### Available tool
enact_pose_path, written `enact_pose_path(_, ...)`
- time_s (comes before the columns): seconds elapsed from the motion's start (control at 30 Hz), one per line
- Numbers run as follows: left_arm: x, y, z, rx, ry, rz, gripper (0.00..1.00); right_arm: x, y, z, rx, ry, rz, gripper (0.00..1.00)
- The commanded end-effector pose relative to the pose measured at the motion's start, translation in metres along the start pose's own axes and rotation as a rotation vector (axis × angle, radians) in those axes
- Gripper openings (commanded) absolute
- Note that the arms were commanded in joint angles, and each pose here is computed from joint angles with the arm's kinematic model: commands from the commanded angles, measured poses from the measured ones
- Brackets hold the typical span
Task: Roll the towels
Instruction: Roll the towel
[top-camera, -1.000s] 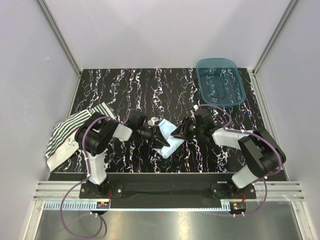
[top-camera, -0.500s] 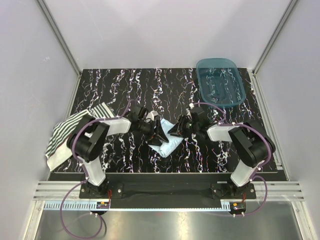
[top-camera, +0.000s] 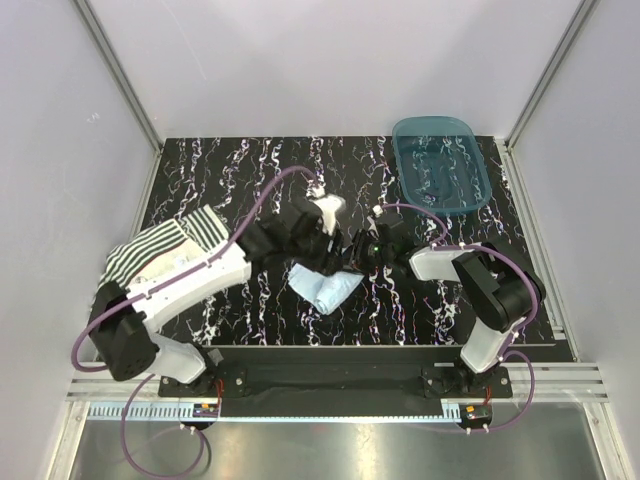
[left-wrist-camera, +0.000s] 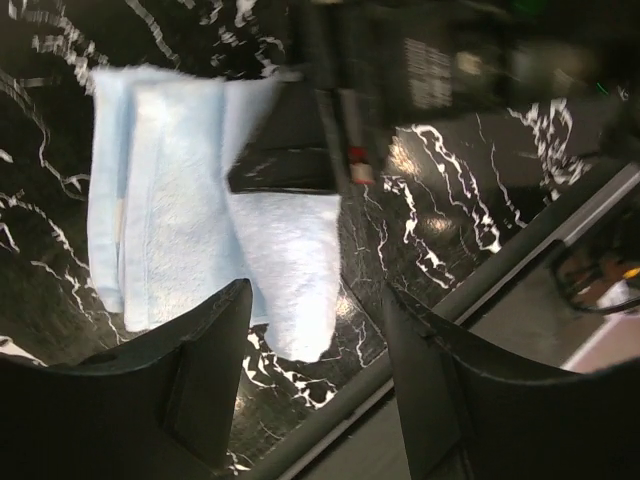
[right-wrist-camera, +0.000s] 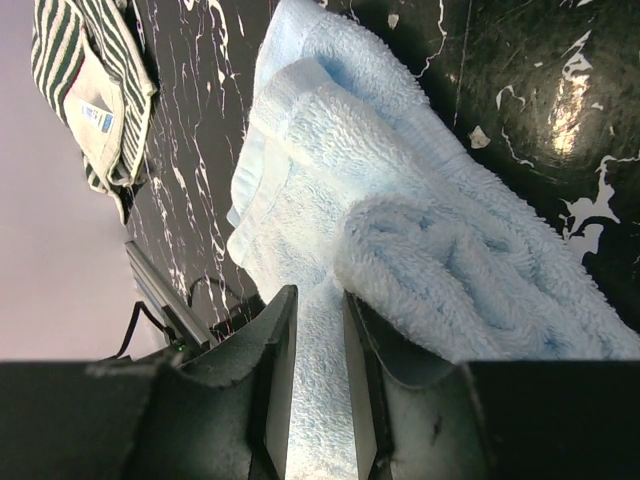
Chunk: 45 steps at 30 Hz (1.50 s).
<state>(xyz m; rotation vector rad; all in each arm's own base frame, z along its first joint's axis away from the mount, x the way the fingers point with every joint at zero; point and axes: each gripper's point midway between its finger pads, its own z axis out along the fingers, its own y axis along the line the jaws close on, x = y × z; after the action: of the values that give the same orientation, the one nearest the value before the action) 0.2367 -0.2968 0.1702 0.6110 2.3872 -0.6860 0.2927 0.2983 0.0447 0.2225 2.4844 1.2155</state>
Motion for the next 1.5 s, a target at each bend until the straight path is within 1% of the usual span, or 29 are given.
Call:
enact_pose_path(0.0, 0.008, 0.009, -0.002, -0.167, -0.045, 0.193, 0.59, 0.003, -0.002, 0.005, 0.032, 0.012, -0.025, 0.32)
enact_pose_path(0.07, 0.014, -0.004, 0.001, -0.160, -0.067, 0.224, 0.59, 0.003, -0.003, 0.004, 0.040, 0.012, -0.024, 0.32)
enact_pose_path(0.1, 0.023, -0.005, 0.005, -0.159, -0.057, 0.231, 0.59, 0.003, -0.003, 0.004, 0.041, 0.013, -0.027, 0.32)
enact_pose_path(0.17, 0.030, -0.020, 0.011, -0.122, -0.070, 0.246, 0.59, 0.003, -0.004, 0.003, 0.046, 0.013, -0.029, 0.32)
enact_pose_path(0.23, 0.042, -0.021, 0.020, -0.129, -0.050, 0.257, 0.59, 0.005, -0.005, 0.003, 0.048, 0.016, -0.025, 0.32)
enact_pose_path(0.47, 0.047, -0.024, 0.049, -0.116, -0.040, 0.281, 0.61, 0.007, -0.004, 0.000, 0.050, 0.021, -0.027, 0.31)
enact_pose_path(0.53, 0.050, -0.024, 0.059, -0.116, -0.017, 0.290, 0.61, 0.007, -0.005, 0.000, 0.054, 0.024, -0.027, 0.31)
enact_pose_path(0.77, 0.077, -0.008, 0.081, -0.160, 0.049, 0.287, 0.62, 0.007, -0.005, 0.000, 0.059, 0.024, -0.027, 0.31)
enact_pose_path(0.8, 0.085, -0.003, 0.084, -0.166, 0.067, 0.288, 0.62, 0.008, -0.006, 0.001, 0.060, 0.027, -0.026, 0.31)
enact_pose_path(0.97, 0.100, 0.011, 0.091, -0.207, 0.094, 0.283, 0.65, 0.009, -0.006, 0.000, 0.059, 0.033, -0.026, 0.31)
enact_pose_path(1.23, 0.130, 0.027, 0.099, -0.232, 0.170, 0.243, 0.65, 0.008, -0.003, -0.002, 0.070, 0.041, -0.033, 0.31)
enact_pose_path(1.3, 0.135, 0.033, 0.098, -0.251, 0.178, 0.241, 0.62, 0.006, 0.001, -0.003, 0.063, 0.042, -0.039, 0.32)
enact_pose_path(1.33, 0.137, 0.035, 0.098, -0.256, 0.181, 0.237, 0.54, 0.007, 0.001, -0.004, 0.064, 0.050, -0.037, 0.32)
enact_pose_path(1.37, 0.141, 0.038, 0.099, -0.261, 0.189, 0.237, 0.50, 0.007, 0.002, -0.005, 0.064, 0.049, -0.042, 0.32)
enact_pose_path(1.47, 0.146, 0.040, 0.100, -0.259, 0.201, 0.232, 0.31, 0.005, 0.002, -0.010, 0.095, 0.045, -0.048, 0.34)
